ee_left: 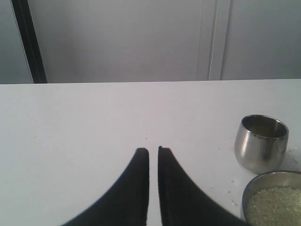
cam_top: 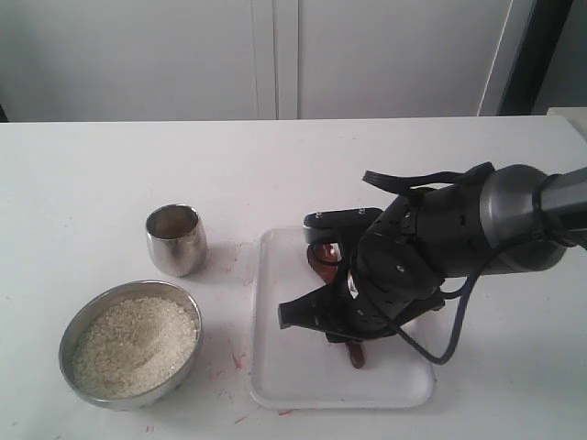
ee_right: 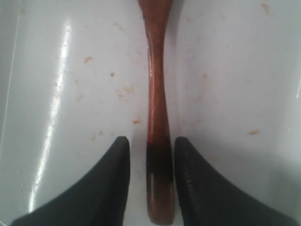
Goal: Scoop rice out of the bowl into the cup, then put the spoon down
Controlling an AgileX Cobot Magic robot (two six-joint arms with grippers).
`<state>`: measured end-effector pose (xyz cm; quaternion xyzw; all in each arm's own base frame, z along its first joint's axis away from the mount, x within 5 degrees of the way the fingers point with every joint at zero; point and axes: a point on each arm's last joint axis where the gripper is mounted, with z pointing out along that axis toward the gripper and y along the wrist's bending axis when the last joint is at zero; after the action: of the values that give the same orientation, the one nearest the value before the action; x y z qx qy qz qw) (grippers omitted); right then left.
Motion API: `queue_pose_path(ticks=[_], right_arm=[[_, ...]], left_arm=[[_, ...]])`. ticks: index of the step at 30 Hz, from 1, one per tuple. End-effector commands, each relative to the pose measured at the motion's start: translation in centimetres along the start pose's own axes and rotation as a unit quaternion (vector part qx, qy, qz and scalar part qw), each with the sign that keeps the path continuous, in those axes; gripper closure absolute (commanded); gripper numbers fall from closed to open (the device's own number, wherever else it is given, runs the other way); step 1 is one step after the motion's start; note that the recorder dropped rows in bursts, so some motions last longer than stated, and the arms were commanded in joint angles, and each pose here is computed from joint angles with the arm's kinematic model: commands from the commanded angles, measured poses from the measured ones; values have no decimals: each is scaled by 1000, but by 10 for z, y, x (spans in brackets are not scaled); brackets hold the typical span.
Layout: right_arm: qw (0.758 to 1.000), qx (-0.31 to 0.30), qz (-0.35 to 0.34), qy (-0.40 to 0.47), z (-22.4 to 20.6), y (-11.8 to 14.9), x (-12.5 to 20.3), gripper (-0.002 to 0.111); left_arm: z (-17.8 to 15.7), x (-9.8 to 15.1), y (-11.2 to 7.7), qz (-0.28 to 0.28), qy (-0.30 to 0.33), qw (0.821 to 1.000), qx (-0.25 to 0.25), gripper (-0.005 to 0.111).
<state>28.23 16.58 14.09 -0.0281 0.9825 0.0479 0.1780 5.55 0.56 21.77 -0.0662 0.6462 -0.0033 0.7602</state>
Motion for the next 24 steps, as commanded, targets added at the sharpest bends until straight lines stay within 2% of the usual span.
queue_pose_path(ticks=[1,5,12,16,21,24], right_arm=[[1000,-7,0,-6,-4,3,-2,76],[999,-19,-27,-25,-23,8,-3,76],[991,-61,-65,-98,-87,17,-5,76],[987,-44,-98,-121,-121,5,0,76],[976,-34,-152,-151,-159,-19,27,76],[971,-46,-156,-178,-179,-34,47,76]], left_arm=[[0,-3,-1,-6,-6,1000,4,92],[0,-3,-1,-6,-6,1000,4,92],[0,-3,-1,-6,-6,1000,4,92],[0,-3,-1,-6,-6,1000,4,92],[0,-3,-1,-6,-6,1000,4,92],[0,-3,-1,-6,-6,1000,4,92]])
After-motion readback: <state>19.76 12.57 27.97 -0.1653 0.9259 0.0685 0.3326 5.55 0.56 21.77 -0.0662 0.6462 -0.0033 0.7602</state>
